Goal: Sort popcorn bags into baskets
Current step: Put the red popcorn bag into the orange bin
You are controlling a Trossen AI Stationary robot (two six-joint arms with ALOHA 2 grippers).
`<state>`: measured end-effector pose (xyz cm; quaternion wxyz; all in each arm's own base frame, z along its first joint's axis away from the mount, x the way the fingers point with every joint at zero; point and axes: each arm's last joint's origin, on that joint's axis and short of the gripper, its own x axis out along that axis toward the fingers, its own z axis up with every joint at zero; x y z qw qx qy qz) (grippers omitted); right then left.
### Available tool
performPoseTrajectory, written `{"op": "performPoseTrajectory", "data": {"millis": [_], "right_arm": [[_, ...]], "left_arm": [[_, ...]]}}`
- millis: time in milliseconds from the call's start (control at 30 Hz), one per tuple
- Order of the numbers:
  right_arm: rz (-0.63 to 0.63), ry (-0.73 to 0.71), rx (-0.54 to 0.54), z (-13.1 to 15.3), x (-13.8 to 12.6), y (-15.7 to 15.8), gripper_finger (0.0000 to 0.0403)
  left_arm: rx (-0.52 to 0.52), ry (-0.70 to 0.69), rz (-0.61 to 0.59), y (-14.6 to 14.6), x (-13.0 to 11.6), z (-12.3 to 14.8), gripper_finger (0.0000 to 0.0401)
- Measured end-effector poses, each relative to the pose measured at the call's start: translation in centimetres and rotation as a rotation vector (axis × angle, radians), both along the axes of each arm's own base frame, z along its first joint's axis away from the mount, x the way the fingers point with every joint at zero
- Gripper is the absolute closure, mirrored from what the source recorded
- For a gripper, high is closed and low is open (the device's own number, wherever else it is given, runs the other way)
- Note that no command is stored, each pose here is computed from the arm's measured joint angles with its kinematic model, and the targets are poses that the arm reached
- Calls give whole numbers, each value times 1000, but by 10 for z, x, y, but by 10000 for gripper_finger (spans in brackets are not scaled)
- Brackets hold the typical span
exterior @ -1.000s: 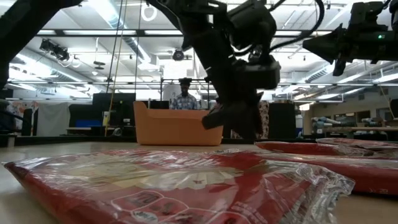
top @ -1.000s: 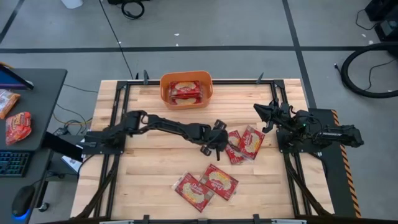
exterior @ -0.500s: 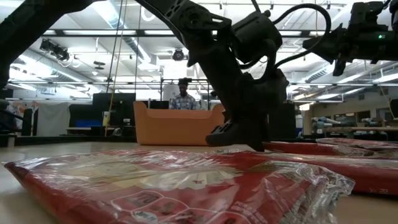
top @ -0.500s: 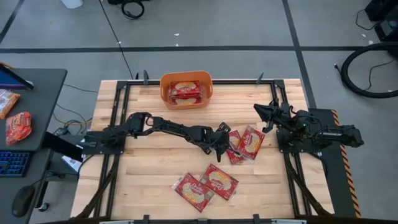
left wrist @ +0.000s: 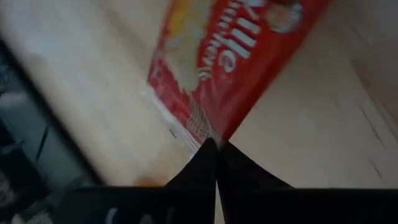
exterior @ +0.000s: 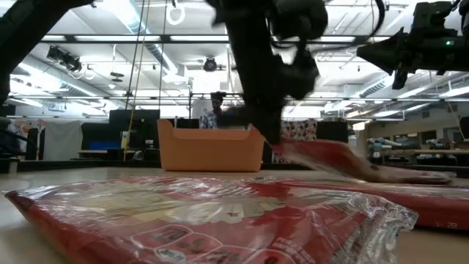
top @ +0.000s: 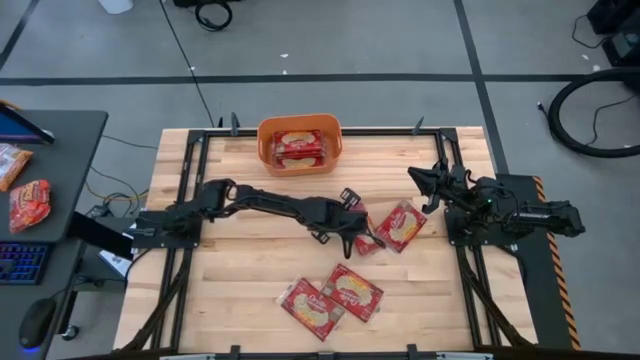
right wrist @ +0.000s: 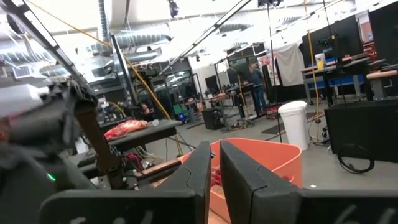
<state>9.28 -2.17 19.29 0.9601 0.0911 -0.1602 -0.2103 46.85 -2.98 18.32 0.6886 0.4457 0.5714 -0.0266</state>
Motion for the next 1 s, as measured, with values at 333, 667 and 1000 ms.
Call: {"op": "performPoseTrajectory", "data": {"millis": [333, 667, 1000], "right_arm": [[0, -10, -1, 1, 0, 0, 364], [0, -17, -2, 1, 0, 0, 364], [-1, -22, -3, 2, -1, 0, 364]], "left_arm": [[121, -21, 197, -2, -34, 73, 398], [256, -214, 429, 43, -74, 145, 399], [241, -354, 795, 143, -100, 164, 400]]}}
